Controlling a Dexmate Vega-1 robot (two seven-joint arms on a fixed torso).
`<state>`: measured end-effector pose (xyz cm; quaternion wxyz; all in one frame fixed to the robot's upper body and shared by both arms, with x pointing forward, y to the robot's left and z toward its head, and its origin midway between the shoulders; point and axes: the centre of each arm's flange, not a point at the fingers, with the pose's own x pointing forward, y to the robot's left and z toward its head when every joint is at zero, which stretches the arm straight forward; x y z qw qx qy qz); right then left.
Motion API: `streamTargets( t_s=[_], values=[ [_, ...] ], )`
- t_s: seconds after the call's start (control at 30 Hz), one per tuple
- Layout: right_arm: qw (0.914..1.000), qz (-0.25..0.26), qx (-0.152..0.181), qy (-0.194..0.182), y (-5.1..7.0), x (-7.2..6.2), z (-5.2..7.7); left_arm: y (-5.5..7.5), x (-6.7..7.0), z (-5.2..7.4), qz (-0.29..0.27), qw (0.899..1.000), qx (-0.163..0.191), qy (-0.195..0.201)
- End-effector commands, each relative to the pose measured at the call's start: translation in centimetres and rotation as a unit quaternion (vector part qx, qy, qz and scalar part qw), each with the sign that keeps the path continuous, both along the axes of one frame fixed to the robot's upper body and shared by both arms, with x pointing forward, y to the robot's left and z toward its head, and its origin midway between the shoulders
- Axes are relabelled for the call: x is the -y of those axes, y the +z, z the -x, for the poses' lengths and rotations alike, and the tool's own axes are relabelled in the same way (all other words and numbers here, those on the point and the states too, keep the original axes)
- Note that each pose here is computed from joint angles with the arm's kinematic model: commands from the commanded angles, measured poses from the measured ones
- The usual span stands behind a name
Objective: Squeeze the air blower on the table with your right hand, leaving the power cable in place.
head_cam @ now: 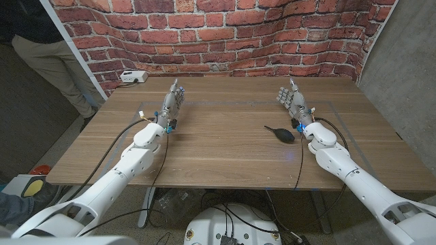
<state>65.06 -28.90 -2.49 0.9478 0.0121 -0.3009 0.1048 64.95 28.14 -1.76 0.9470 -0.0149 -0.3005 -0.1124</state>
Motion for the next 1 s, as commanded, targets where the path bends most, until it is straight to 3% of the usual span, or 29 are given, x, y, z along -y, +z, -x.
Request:
streamTargets(
  t_s=[0.03,0.33,0.7,1.0],
  values=[
    [0.9999,0.002,0.009,-0.013,-0.7,-0.3,0.4,0.2,0.5,0.0,-0.029,0.999,-0.004,0.02],
    [0.9991,0.009,0.034,-0.026,-0.4,0.1,1.6,0.1,0.9,0.5,-0.009,1.0,-0.004,-0.007],
    [0.9976,0.016,0.056,-0.036,-0.1,0.7,3.7,0.1,0.4,2.7,-0.022,0.999,0.007,0.022],
    [0.9967,0.027,0.066,-0.04,-0.3,1.2,5.2,0.2,0.3,3.5,-0.031,0.999,0.02,0.03]
  ],
)
